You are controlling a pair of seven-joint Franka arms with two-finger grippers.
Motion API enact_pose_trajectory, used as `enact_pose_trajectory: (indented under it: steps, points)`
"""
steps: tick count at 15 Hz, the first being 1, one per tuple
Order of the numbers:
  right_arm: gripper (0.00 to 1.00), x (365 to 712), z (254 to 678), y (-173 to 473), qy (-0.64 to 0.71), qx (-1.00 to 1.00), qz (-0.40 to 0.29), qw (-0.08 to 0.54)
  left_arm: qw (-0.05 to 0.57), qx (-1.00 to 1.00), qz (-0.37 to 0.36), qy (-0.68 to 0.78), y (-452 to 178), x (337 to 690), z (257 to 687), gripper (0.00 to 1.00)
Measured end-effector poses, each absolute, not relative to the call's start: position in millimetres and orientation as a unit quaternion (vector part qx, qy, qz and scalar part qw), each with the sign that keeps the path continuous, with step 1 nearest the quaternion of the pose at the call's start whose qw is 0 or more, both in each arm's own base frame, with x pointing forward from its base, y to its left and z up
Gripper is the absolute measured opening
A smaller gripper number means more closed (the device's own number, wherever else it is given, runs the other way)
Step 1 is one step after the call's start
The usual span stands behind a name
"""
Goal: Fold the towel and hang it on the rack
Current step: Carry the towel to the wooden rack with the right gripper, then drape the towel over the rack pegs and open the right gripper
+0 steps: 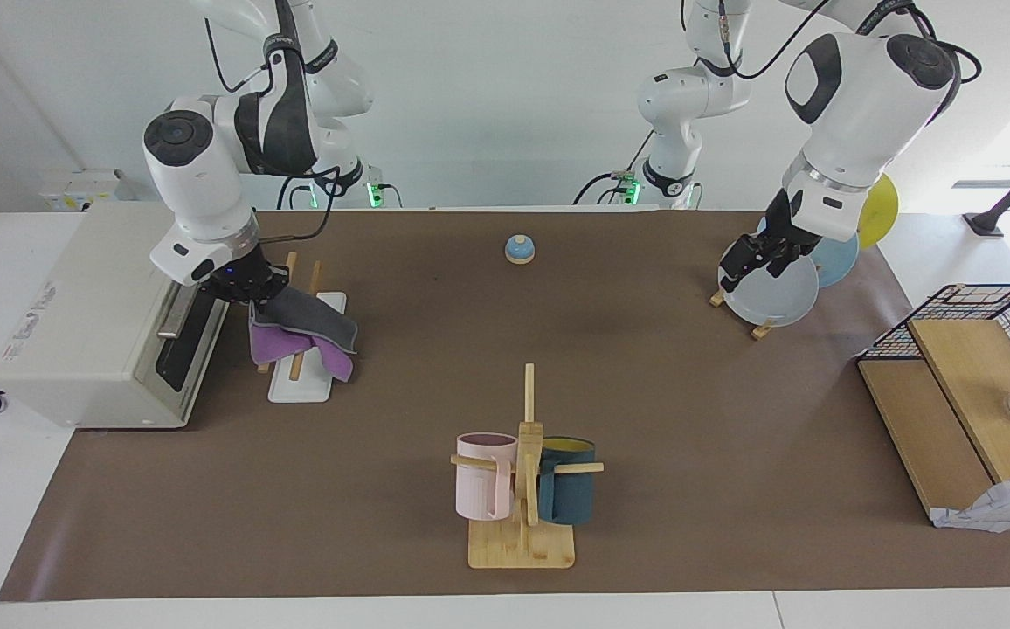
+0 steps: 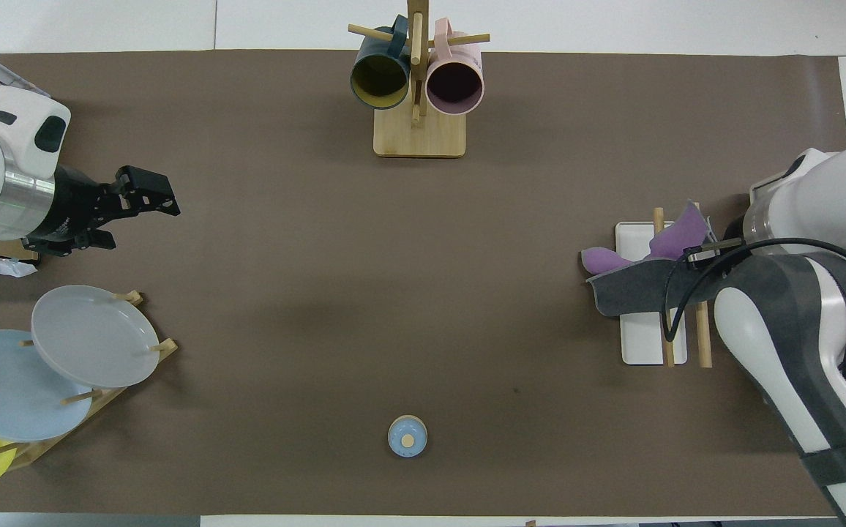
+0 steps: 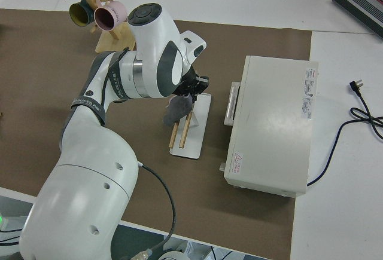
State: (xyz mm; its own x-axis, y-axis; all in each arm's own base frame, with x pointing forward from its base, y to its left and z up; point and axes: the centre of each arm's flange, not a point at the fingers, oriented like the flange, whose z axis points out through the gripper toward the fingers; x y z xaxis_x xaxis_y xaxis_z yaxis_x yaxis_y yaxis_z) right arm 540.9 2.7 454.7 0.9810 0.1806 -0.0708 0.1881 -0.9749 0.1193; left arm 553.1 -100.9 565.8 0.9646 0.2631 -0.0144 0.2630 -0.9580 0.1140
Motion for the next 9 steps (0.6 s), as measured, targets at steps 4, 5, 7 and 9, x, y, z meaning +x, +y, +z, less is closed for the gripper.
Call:
enact_pose_trajectory:
  steps: [4,5,7,9]
  points:
    - [0.02,541.2,455.6,2.2,0.125,0.989,-0.031,0.074,0.016,0.997,-0.004,0.078,-92.5,549.7,582.5,1.0]
    - [0.02,541.2,455.6,-0.1,0.127,0.989,-0.032,0.075,0.007,0.997,-0.007,0.07,-90.8,548.5,586.1,1.0]
    - [0.02,541.1,455.4,-5.4,0.131,0.988,-0.033,0.075,-0.017,0.998,-0.011,0.055,-88.3,546.2,591.5,1.0]
    - [0.02,540.2,453.6,-9.6,0.131,0.988,-0.036,0.074,-0.026,0.999,-0.022,0.033,-89.1,542.7,594.0,1.0]
